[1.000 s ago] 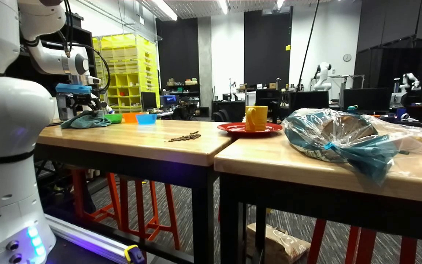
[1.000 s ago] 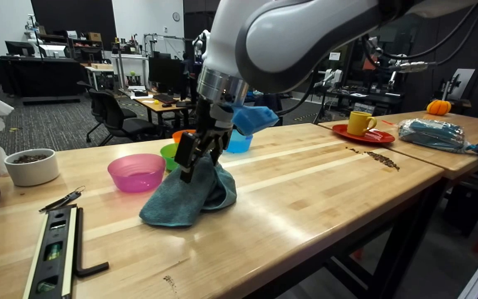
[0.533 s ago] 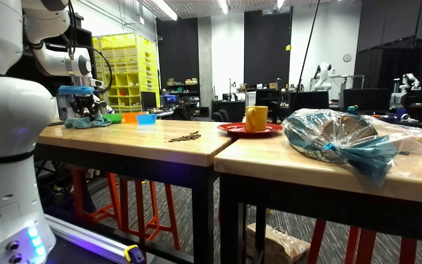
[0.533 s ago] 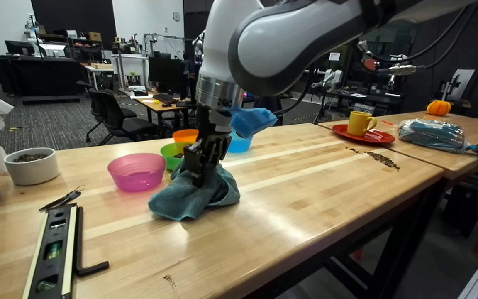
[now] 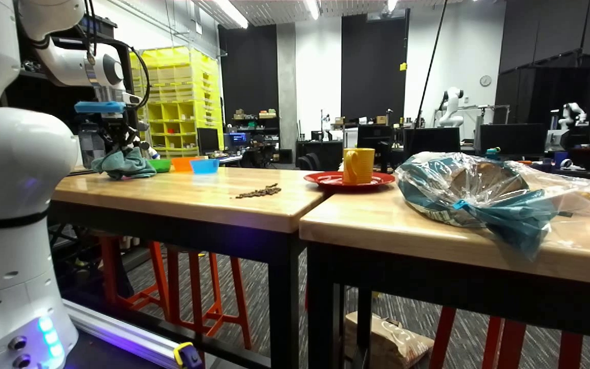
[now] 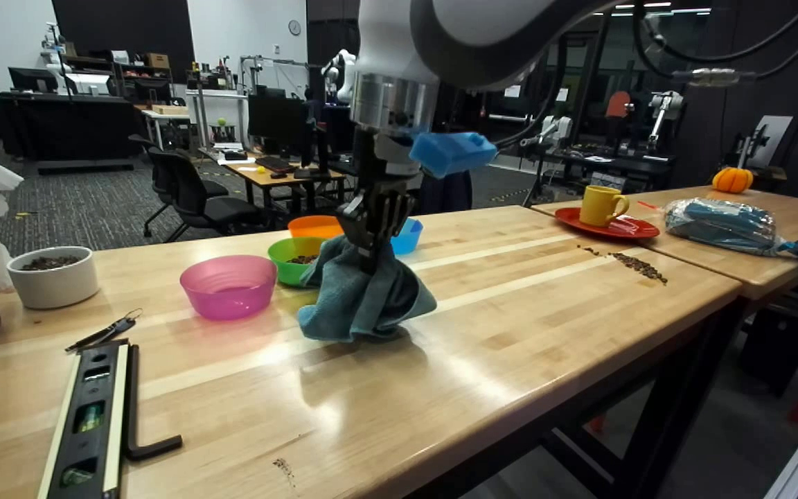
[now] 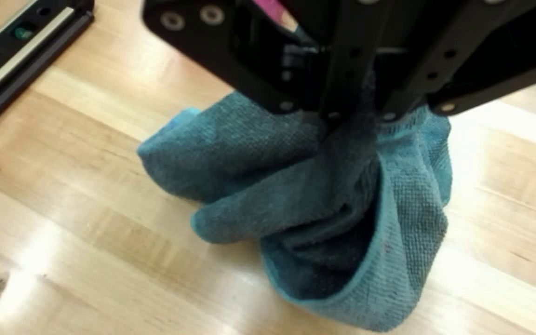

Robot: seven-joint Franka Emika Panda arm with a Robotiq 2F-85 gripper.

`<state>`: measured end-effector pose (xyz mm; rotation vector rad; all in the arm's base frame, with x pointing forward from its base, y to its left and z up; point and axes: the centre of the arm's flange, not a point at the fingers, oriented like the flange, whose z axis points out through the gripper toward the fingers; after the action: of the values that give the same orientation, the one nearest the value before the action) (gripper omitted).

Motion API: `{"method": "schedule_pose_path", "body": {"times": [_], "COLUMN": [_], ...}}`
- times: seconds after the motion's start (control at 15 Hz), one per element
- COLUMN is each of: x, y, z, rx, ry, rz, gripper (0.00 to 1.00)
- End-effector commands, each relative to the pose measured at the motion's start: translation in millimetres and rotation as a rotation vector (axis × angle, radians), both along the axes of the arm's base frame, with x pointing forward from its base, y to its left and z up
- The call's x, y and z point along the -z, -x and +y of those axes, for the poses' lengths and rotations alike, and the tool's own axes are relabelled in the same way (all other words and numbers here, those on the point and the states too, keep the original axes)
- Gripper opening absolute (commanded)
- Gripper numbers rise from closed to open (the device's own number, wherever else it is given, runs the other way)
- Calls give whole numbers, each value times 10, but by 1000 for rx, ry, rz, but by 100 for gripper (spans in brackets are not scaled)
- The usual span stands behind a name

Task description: Move the towel to the right then use it to wipe the counter.

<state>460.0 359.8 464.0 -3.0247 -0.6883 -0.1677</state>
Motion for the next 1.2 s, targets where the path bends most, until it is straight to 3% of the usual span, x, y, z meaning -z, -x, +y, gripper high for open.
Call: {"method": "schedule_pose_path", "body": {"times": [0.0,0.33,0.73,1.13], "x": [-384,-640,-879,-959], "y": [383,759,989,1120], "z": [-334,-966,-2140,-3405], "rx": [90,254,490,780], "ry": [49,85,121,-60], "rz": [-33,-47,-88,-62], "gripper": [2,2,2,2]}}
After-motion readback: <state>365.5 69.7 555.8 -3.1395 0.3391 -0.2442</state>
